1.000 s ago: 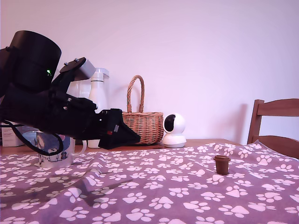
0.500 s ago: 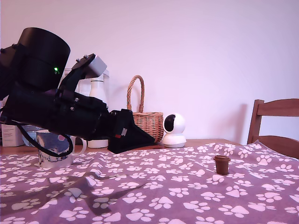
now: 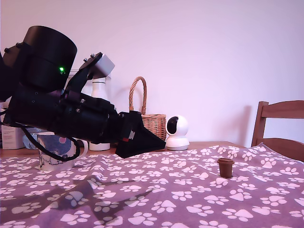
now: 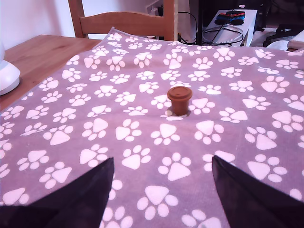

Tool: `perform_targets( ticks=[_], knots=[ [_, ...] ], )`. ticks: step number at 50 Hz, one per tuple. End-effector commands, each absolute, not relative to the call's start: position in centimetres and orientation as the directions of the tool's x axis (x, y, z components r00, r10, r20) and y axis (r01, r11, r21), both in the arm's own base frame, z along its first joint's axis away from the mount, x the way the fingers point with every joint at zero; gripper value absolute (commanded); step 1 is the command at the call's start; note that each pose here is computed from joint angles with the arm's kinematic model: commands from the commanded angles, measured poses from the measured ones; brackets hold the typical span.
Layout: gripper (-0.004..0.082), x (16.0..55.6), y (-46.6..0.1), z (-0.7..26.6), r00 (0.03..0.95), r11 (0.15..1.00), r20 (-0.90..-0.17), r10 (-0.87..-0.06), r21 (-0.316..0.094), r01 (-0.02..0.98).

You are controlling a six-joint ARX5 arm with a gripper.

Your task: Pick up the coffee capsules from the table one by one and drop them inside the nearest coffee cup

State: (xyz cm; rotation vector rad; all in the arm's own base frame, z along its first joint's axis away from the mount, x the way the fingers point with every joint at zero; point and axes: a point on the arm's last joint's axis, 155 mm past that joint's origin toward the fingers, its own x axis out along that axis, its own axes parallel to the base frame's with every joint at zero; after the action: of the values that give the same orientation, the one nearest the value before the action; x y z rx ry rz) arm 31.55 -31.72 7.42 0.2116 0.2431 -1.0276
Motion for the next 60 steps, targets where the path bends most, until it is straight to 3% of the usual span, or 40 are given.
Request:
perform_targets(
  ticks=[1,38,60],
  knots=[
    [0.0590,31.2,-31.7,7.5,0.488,0.493,-0.293,-0.822,0.064,0.868],
    [0.0589,31.2,-31.9,8.0,0.488,0.491,-0.273,-0.829,0.063,0.869],
    [0.0589,31.0,-33.4,7.9,0.477,0.487,-0.194,-0.857,-0.004,0.873]
  ],
)
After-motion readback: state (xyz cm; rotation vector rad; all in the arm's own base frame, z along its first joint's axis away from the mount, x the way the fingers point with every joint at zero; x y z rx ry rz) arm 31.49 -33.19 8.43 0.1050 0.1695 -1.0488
